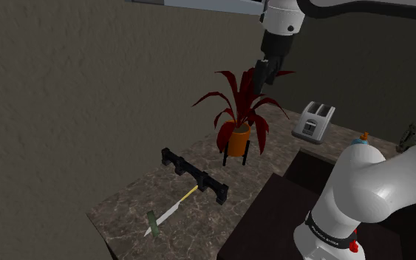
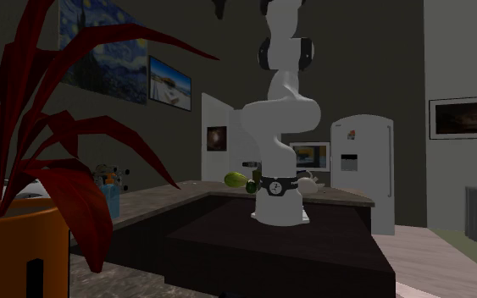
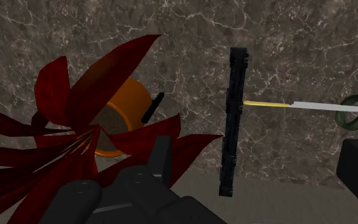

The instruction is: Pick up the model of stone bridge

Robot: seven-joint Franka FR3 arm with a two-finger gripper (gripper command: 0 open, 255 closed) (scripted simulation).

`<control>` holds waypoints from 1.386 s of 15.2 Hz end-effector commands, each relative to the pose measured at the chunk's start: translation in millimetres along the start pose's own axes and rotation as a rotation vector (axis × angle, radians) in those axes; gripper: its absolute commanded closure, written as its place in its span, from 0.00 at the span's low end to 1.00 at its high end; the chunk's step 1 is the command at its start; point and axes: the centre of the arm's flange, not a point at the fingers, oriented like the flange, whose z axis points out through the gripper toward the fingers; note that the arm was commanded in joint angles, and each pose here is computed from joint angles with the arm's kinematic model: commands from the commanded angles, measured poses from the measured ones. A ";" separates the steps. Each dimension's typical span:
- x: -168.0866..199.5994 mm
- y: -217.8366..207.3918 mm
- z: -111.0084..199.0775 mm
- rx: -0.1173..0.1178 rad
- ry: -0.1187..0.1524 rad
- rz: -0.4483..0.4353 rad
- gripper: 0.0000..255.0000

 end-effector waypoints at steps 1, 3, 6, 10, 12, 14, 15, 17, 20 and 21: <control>0.0 0.0 0.0 0.000 0.000 0.000 0.00; 10.6 -2.7 24.0 0.002 0.000 0.002 0.00; 26.6 -6.9 60.0 0.005 -0.001 0.006 0.00; 47.8 -12.5 107.9 0.009 -0.001 0.010 0.00; 58.5 -15.3 131.9 0.011 -0.001 0.013 0.00; 69.1 -18.2 155.9 0.013 -0.001 0.015 0.00; 74.4 -19.6 167.8 0.014 -0.002 0.016 0.00; 85.1 -22.5 191.8 0.016 -0.002 0.019 0.00; 101.0 -26.9 227.8 0.019 -0.002 0.022 0.00; 106.3 -28.4 239.7 0.021 -0.002 0.023 0.00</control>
